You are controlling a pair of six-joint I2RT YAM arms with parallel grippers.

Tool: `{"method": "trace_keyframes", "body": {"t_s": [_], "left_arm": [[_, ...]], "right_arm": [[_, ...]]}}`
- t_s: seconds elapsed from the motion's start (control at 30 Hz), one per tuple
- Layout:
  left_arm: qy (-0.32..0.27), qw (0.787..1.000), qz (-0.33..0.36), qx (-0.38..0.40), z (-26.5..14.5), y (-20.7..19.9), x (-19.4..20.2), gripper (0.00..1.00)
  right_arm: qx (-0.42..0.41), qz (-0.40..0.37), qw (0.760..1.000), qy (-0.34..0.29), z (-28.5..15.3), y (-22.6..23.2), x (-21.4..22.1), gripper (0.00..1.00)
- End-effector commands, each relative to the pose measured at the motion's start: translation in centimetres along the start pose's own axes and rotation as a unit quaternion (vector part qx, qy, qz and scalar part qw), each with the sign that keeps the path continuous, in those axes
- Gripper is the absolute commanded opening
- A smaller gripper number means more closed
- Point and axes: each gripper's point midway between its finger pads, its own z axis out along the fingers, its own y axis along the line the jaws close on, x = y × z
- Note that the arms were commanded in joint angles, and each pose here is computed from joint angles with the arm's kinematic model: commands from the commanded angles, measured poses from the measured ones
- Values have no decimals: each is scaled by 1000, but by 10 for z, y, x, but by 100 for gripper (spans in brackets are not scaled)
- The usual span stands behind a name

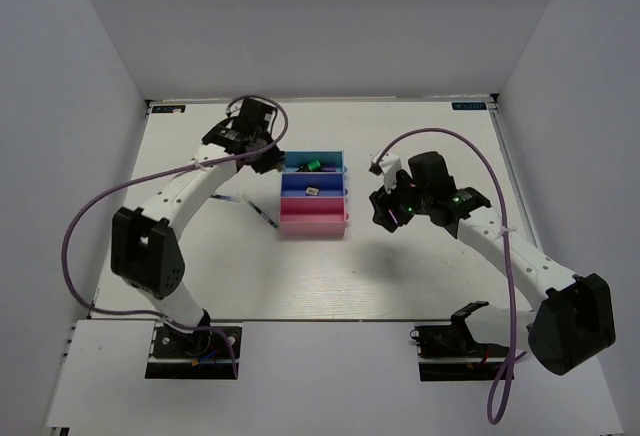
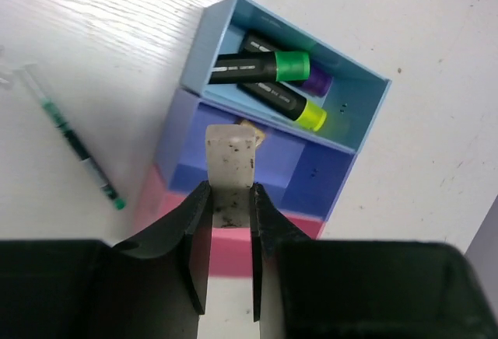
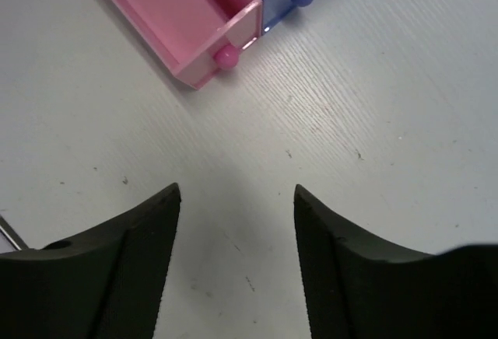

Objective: Sort the stationery into containers
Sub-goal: Place the stationery in the storage box.

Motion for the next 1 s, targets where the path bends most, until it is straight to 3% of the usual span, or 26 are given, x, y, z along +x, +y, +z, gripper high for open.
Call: {"method": "trace_keyframes", "body": {"t_s": [0.0,0.27,0.43,0.57,0.6,0.7,0.83,0.9,0.97], "left_arm": [[21,999,-37,4,28,-26,21,0],[32,999,-17,-7,60,-61,48,0],[35,999,-7,-27,65,-53,61,5],[37,999,-3,-30,63,-48,64,38],[37,999,-1,-29,62,-49,64,52],[35,999,10,-17,55,-57,62,66],[24,999,26,6,37,-75,51,66],[19,999,34,16,30,-81,50,61],[5,999,45,26,14,-83,46,32]], "right_arm": [[32,18,999,-26,-11,-12,-14,60],[56,35,997,-36,-17,-27,-11,60],[57,42,997,-41,-20,-29,-11,70],[56,51,996,-38,-20,-32,-8,77],[54,49,997,-36,-19,-31,-7,77],[55,52,996,-36,-20,-32,-7,80],[56,58,996,-33,-19,-35,-5,80],[52,59,996,-29,-18,-34,-3,80],[52,61,996,-30,-18,-36,-2,72]]}}
